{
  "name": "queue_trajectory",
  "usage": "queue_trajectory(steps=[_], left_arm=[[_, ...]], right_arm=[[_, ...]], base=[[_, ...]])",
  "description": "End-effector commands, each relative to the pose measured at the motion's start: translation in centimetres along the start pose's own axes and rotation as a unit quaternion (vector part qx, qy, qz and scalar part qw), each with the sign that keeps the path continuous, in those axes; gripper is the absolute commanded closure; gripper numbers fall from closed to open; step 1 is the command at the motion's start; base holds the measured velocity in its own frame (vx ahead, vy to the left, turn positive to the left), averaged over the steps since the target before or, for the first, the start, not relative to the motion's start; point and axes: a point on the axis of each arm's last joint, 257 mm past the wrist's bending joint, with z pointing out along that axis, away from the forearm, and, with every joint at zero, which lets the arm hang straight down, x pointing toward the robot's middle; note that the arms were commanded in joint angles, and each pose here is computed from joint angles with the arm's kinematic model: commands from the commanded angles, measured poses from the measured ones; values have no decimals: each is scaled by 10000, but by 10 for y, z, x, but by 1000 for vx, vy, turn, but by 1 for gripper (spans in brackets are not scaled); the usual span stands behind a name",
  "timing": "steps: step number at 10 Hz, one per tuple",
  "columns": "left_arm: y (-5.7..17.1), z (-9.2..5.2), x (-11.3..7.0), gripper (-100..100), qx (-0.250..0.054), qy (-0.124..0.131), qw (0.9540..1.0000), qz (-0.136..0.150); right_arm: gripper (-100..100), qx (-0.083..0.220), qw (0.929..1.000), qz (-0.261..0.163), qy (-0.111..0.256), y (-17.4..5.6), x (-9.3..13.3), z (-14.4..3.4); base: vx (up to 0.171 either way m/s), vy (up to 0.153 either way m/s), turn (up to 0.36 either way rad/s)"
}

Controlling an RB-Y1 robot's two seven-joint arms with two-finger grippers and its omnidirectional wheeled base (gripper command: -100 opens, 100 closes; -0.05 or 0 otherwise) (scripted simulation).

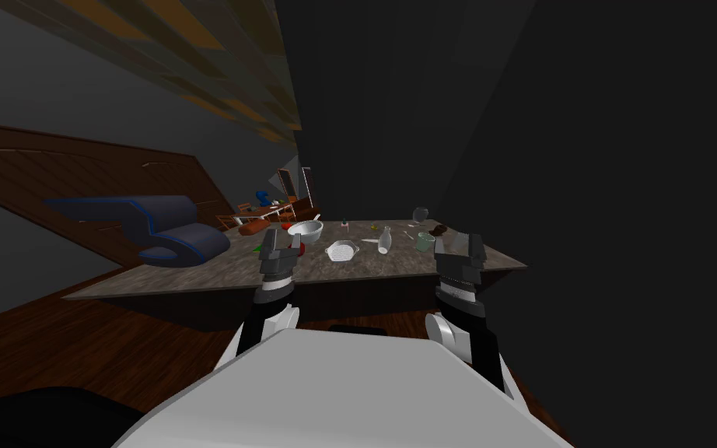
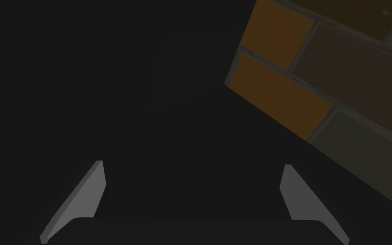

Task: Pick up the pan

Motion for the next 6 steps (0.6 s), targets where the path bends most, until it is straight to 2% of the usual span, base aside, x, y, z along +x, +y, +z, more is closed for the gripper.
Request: queue_trajectory(steps=[1, 5, 6], left_arm=[[11, 1, 3, -100, -186, 143, 9997, 13], [43, 4, 3, -100, -728, 370, 9967, 34], [48, 3, 3, -100, -816, 356, 9960, 38]], right_arm=[[0, 0, 10000, 0, 0, 0, 0, 0], [0, 0, 10000, 1, 0, 0, 0, 0], [0, 0, 10000, 1, 0, 0, 0, 0]], base=[[-22, -7, -44], [-47, -19, -44], [-41, -9, -15]])
